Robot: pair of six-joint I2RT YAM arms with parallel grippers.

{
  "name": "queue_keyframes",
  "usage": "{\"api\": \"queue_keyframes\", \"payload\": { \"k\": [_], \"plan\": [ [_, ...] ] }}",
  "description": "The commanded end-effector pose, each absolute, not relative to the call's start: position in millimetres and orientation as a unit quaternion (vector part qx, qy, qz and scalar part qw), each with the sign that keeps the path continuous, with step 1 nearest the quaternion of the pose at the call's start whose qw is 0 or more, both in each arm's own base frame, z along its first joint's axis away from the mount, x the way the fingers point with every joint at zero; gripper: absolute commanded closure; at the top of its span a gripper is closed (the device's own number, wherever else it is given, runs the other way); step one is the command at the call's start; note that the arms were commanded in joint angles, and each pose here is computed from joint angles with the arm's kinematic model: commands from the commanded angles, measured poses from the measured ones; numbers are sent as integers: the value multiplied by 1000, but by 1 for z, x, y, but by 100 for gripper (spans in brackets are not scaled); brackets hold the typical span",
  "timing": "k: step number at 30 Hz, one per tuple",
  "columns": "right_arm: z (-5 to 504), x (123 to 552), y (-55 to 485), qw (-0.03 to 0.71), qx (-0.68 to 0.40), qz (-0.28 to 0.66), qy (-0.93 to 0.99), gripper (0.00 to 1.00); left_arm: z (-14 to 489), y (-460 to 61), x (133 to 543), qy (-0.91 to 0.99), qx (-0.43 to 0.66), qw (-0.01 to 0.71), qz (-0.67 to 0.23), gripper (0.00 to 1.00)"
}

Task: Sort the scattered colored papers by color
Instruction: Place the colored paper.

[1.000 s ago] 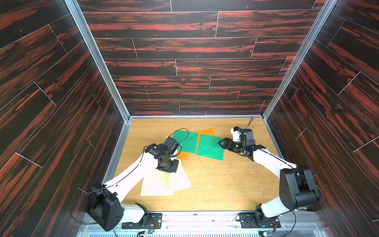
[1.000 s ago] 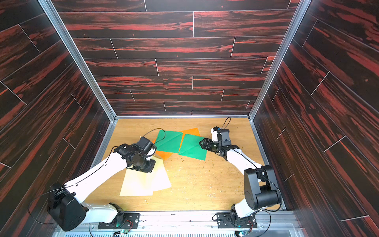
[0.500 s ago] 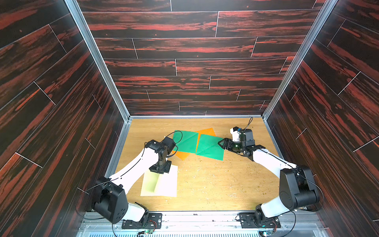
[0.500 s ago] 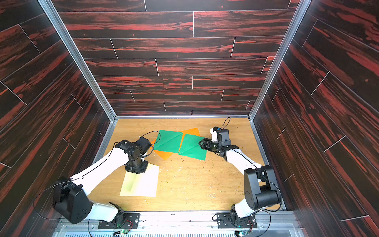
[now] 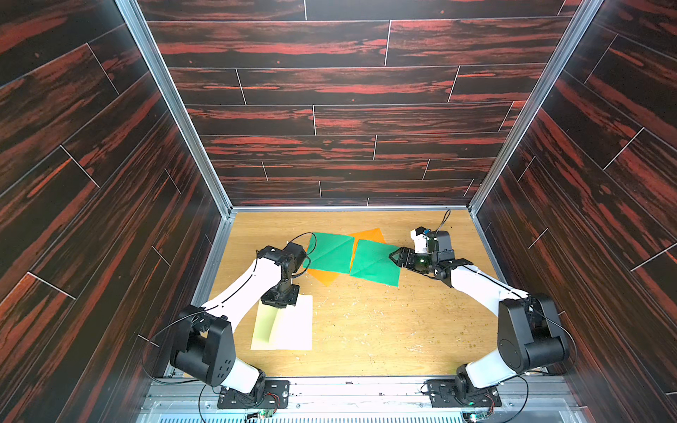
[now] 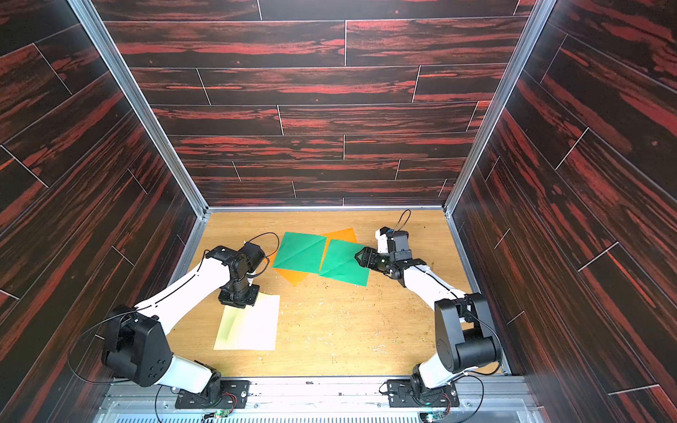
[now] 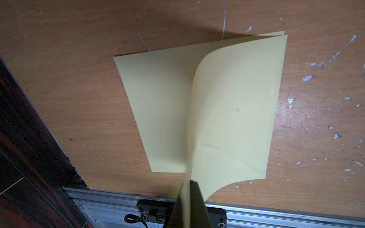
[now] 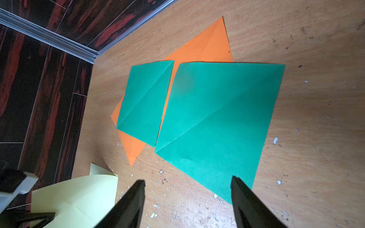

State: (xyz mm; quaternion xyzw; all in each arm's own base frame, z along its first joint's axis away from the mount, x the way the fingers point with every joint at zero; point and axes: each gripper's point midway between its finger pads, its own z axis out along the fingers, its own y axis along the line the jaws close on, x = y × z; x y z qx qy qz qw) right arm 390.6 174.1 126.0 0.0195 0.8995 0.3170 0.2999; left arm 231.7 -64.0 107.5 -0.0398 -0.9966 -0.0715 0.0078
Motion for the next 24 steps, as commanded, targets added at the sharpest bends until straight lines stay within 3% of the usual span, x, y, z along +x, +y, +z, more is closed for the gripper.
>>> {"api": "queue_keyframes", "payload": {
  "k": [1,5,10,18,21,24],
  "plan": [
    [115,387,176,288,14,313,905,27,108,-56,232,-995,-38,16,-87,100],
    [112,386,175,286,14,310,906,27,106,-51,232,-994,-33,22,-103,98],
    [110,386,176,284,13,311,907,27,107,-44,232,-992,-24,24,-125,79],
    [107,381,182,273,2,327,905,27,110,-33,233,-988,-11,22,-154,68],
    [108,376,195,267,-21,341,901,26,111,-26,234,-984,-5,26,-178,58],
    [108,368,216,254,-57,356,898,26,113,-20,236,-980,-4,25,-195,56]
  ]
}}
